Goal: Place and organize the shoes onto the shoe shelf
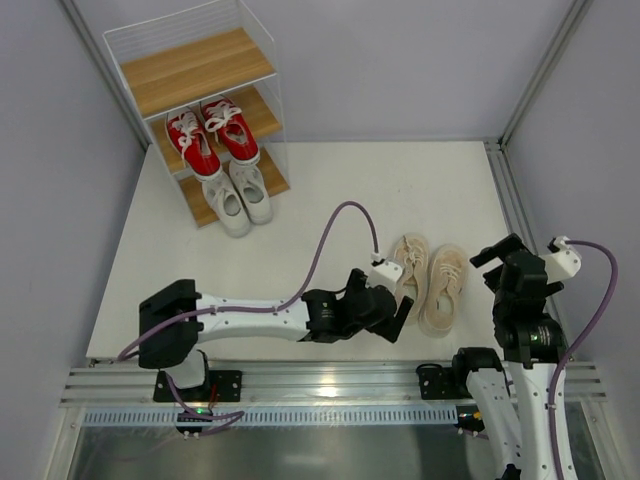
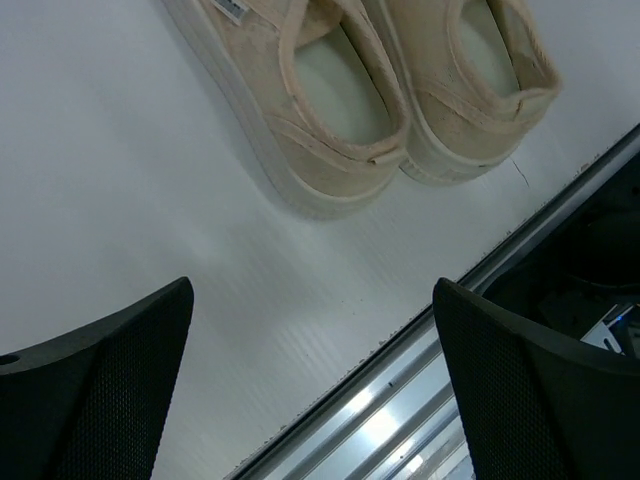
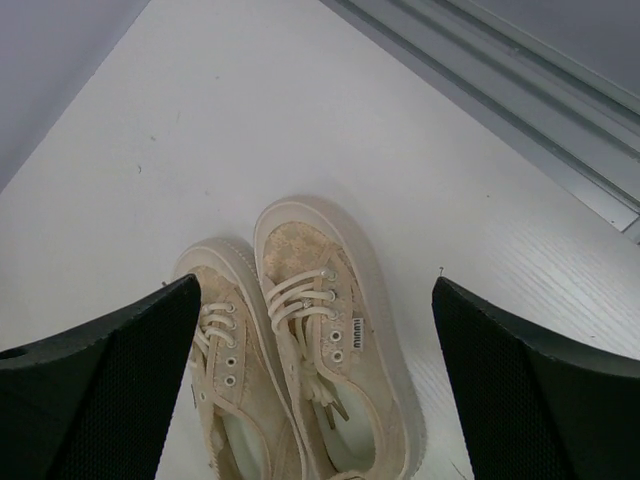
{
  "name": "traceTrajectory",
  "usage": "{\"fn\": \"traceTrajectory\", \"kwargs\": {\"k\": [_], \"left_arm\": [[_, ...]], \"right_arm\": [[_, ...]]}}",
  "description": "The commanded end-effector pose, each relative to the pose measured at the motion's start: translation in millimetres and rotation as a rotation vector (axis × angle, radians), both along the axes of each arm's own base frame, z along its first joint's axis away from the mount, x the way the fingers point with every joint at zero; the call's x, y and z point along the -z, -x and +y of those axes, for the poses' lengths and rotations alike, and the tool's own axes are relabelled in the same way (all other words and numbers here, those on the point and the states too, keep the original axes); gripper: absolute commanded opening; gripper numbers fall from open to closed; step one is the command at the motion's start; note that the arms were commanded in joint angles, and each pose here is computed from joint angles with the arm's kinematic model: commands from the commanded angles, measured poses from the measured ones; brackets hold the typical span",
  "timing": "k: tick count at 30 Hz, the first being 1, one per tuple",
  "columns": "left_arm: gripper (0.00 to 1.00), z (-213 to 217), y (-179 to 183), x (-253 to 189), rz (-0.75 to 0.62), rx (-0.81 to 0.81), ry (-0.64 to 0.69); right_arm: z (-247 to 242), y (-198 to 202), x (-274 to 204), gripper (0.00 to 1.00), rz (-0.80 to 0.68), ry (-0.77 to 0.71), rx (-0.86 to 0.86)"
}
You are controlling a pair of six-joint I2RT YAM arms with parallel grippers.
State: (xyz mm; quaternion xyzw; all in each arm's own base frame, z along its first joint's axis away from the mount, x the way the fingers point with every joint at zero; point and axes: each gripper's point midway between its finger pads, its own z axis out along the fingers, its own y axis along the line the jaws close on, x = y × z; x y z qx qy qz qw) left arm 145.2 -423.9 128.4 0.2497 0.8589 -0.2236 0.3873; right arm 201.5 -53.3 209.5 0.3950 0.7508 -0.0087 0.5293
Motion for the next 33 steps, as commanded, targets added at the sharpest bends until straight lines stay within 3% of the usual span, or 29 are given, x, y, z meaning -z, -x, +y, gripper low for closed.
{"fn": "traceTrajectory", "kwargs": {"k": [1,6,11,16,23,33], "left_arm": [[1.0,-35.7,6.4,-18.6,0.013,0.051,0.131],[1.0,-54.8,20.4,-5.3,0.014,0.084,0.11],[1.0,-71.0,13.6,-44.6,-0.063,0.041,0.138],[1.0,-87.4,0.1,-57.3,-0.139,0.034,0.101],[1.0,-107.1,-12.4,-7.4,-0.127,0.051,-0.047],[0.97,-112.1,-36.2,56.3,-0.042,-0.02,-0.083]], "right_arm": [[-21.1,14.0,-22.3,0.97,-0.035,0.035,0.135],[-27.7,23.5,-30.1,0.97,-0.056,0.051,0.175],[-29.6,22.5,-24.5,0.97,-0.027,0.06,0.183],[-28.4,23.5,-25.6,0.97,-0.035,0.057,0.176],[-27.8,31.3,-34.8,0.97,-0.053,0.07,0.162],[-21.1,34.2,-32.0,0.97,-0.064,0.061,0.118]]}}
